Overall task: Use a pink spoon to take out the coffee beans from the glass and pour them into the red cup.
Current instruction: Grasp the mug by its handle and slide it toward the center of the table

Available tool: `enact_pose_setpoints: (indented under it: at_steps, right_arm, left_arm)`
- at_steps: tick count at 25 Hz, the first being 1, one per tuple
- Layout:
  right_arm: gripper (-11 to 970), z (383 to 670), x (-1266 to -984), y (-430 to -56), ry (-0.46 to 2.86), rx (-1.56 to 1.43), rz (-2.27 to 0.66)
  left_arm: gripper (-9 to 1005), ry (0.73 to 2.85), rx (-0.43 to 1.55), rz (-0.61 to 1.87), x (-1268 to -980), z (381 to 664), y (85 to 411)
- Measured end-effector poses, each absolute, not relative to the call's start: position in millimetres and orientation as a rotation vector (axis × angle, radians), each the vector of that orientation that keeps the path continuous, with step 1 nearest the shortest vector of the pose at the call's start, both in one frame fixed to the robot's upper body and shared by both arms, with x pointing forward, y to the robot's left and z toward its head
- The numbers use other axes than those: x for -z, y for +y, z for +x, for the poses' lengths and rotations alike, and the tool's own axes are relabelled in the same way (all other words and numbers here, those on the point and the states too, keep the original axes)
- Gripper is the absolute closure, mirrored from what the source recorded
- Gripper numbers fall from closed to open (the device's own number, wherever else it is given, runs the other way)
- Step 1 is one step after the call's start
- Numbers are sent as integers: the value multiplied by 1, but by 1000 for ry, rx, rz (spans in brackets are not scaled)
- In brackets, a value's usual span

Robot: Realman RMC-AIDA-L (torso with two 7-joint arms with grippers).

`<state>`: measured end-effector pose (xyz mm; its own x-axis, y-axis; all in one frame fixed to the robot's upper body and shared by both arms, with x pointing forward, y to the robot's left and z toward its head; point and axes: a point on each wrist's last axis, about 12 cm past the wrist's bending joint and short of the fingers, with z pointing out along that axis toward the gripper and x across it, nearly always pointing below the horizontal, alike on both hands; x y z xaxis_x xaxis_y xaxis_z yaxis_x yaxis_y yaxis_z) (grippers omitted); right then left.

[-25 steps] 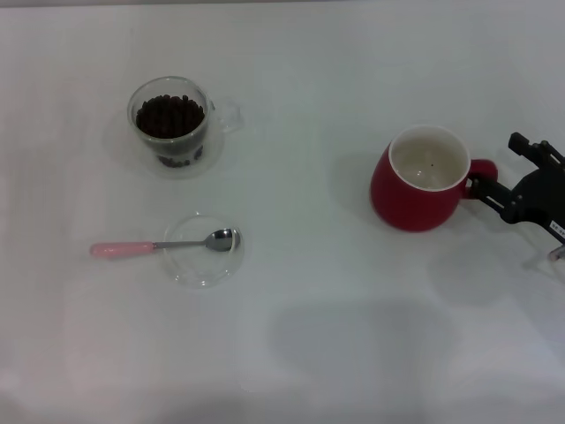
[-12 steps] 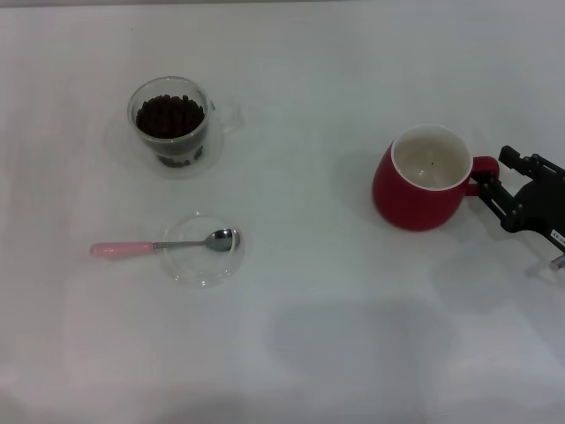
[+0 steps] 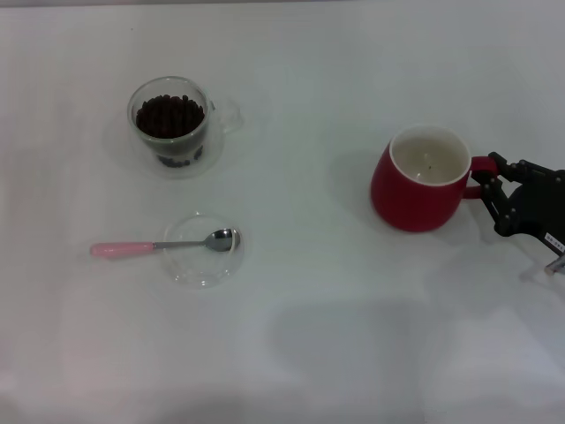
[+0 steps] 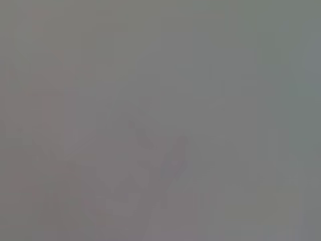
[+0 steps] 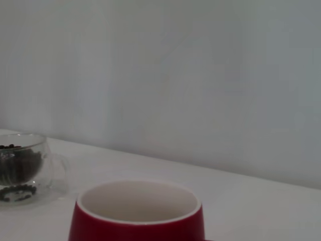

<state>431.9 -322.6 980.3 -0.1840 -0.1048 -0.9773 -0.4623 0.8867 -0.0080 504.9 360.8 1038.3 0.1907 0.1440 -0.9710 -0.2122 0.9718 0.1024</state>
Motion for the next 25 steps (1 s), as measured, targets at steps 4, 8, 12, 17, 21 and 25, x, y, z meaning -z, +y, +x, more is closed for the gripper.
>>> enact_pose_setpoints:
  at_steps: [4,8,12,17,21,25]
  right_arm:
    - [723,433,-981,-319,1739,-351,-454]
    - [771,435,-981,-314,1730,-374,-488]
    - [772,435,-982,-307,1713,-405,-528]
    - [774,436,-983,-297,1694,-447,-587]
    - [779,436,-984,-289,1678,-475,-632]
    - [784,435,-984,-284,1665,-491,-669]
  left_arm:
    - [121,1359,-253,-63,-1037,502,362]
    - [121,1359,-256,-63,-1037,501,363]
    - [122,1360,-258,-64,-1037,501,363]
    - [121,1359,-265,-73,-1037,500,365]
    - [120,1359,-268,-74,-1037,499,366]
    - [121,1359,-270,-73,-1037,498,367]
